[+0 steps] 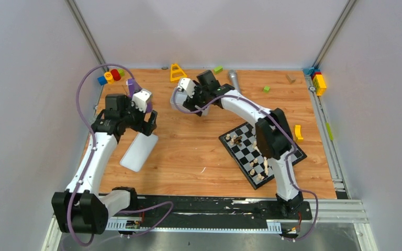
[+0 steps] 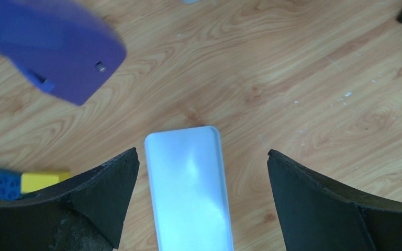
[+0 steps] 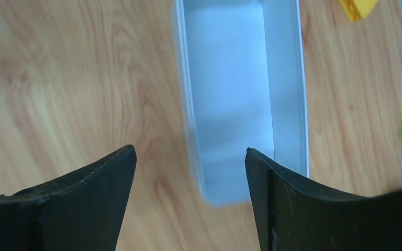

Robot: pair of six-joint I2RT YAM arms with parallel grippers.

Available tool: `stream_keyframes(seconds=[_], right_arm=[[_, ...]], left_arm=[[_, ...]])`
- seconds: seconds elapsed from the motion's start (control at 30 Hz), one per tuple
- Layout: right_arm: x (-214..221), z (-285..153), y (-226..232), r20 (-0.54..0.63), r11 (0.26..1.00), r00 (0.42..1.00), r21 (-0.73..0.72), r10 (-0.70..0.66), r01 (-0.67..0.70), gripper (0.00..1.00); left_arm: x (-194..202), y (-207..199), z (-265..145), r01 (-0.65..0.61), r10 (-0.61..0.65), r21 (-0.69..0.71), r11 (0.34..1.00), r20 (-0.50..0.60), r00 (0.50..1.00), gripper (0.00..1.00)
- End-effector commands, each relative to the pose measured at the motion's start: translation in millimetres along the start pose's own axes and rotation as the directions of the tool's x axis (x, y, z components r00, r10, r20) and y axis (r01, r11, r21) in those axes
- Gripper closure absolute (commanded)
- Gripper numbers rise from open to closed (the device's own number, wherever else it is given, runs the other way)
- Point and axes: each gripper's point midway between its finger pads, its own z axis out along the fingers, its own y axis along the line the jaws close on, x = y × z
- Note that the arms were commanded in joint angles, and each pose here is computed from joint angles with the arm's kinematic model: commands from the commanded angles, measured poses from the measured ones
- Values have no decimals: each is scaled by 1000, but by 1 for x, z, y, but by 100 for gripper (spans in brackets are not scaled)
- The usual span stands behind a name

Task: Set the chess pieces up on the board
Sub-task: Move the storage box to the center of the board, then adjust the chessboard at the center of the board.

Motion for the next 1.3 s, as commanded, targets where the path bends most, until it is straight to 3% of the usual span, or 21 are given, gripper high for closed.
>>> stream_keyframes(seconds=[0.0,0.17,0.37,0.57,0.67,0.93,1.27], right_arm=[[-26,-114,-32,87,980,991,160,102,-115,21],[38,-192,-49,66,910,958,300,281,-287,20],[145,-264,-89,65,699,843,528,534,-483,21],[249,-306,-108,20,496,710,702,704,-511,29],[289,-317,-105,-13,442,653,746,758,-498,31],[357,-309,-77,-127,425,533,765,836,-484,39],[392,-288,-57,-227,468,485,753,844,-462,47]], left_arm=[[-39,-32,15,-132,120,123,984,102,988,0],[-46,-80,44,-202,180,251,947,107,978,0],[-48,-107,57,-210,182,314,926,117,976,0],[-45,-110,52,-225,193,310,924,130,973,0],[-44,-111,49,-226,193,310,923,133,972,0],[-38,-110,42,-238,207,300,923,132,969,0],[-29,-107,34,-260,232,275,925,133,964,0]])
